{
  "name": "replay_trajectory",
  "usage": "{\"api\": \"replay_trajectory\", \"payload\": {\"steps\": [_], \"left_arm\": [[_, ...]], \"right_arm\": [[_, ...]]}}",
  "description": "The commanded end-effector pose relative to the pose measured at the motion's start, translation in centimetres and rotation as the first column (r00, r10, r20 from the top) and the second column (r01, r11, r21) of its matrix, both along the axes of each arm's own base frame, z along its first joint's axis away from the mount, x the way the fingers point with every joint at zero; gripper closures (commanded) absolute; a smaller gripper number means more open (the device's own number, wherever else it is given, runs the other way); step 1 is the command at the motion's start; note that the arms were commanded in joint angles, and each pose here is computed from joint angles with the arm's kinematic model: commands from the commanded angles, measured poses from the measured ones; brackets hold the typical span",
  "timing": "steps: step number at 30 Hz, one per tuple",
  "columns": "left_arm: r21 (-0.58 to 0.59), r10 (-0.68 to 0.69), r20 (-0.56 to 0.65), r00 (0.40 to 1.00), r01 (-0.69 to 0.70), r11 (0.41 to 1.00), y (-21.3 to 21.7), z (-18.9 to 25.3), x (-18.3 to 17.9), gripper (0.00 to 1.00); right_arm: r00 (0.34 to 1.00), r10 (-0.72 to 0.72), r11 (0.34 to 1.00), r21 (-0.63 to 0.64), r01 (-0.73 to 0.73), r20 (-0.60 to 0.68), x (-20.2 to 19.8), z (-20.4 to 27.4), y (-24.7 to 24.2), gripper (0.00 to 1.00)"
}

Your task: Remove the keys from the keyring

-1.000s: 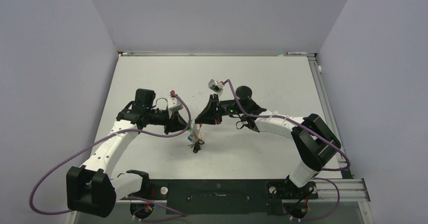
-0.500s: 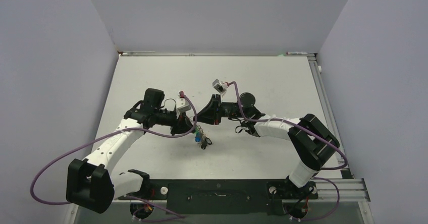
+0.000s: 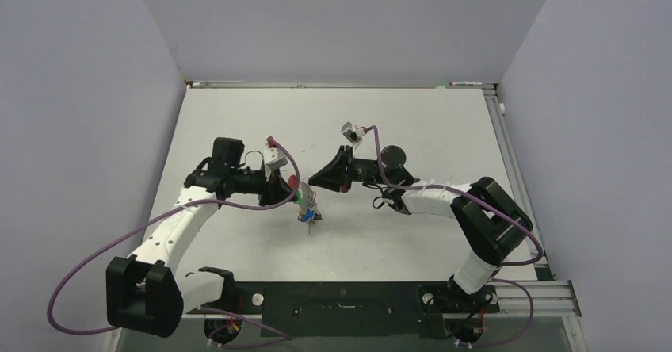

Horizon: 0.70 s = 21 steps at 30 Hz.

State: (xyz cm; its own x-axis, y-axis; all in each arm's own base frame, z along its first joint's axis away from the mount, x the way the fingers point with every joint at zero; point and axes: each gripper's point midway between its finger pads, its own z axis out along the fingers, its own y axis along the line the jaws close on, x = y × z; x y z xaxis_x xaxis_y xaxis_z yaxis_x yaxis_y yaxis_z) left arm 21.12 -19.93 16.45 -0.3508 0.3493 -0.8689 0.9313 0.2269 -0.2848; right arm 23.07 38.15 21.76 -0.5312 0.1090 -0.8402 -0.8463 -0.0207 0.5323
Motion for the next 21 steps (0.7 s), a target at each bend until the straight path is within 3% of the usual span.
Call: {"api": "replay_trajectory", "payload": {"steps": [1, 5, 8, 11, 16, 21], "left_arm": [[-0.057, 0.083, 0.059, 0.995, -0.08, 0.995, 2.4, 2.7, 1.6, 1.0], [-0.002, 0.238, 0.079, 0.968, -0.239, 0.971, 6.0, 2.6, 4.6, 1.0], [0.088, 0.4, 0.075, 0.913, -0.406, 0.91, 9.6, 1.5, 7.6, 1.0], [0.259, 0.56, 0.103, 0.822, -0.566, 0.783, 13.7, -0.9, 10.7, 1.0], [0.424, 0.714, 0.191, 0.673, -0.713, 0.559, 19.6, -3.7, 13.5, 1.0], [0.532, 0.764, 0.213, 0.609, -0.728, 0.432, 22.5, -6.1, 14.1, 1.0]], "right_arm": [[0.993, -0.054, 0.995, 0.089, 0.045, 0.107, 1.3, 3.7, -1.9, 0.95], [0.989, -0.094, 0.993, 0.086, 0.085, 0.117, 2.6, 4.1, -3.4, 0.95], [0.986, -0.114, 0.991, 0.08, 0.104, 0.125, 3.2, 4.4, -4.2, 0.95], [0.981, -0.139, 0.989, 0.059, 0.132, 0.137, 4.0, 4.2, -5.0, 0.95], [0.973, -0.166, 0.986, 0.037, 0.162, 0.158, 4.6, 4.1, -6.2, 0.95], [0.969, -0.173, 0.985, 0.019, 0.172, 0.177, 4.9, 3.8, -6.5, 0.95]]}}
